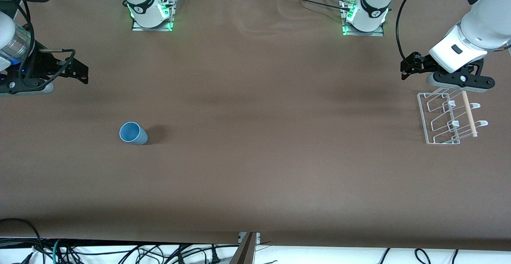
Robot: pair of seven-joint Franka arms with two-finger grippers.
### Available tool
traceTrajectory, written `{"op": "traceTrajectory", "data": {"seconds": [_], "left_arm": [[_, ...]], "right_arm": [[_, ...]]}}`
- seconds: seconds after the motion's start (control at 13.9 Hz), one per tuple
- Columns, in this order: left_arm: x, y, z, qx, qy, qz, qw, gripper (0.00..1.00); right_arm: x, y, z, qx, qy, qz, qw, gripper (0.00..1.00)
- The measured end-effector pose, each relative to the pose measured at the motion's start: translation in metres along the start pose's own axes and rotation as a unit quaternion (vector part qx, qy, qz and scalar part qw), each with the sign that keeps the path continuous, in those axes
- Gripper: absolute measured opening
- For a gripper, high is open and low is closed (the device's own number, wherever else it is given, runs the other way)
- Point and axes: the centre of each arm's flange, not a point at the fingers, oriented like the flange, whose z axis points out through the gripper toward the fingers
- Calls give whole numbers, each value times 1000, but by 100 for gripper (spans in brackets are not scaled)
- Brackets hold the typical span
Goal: Transfer cup to left arm and place on rack
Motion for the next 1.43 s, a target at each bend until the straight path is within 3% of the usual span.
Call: {"op": "traceTrajectory", "data": {"seconds": [0.93, 1.43], "left_arm": [[0, 0, 0, 0, 0, 0, 1000, 100], [0, 0, 0, 0, 0, 0, 1000, 100]], "right_arm": [[1, 1, 0, 0, 1, 4, 1000, 100], [31, 19, 60, 1, -25, 19, 999, 100]]}}
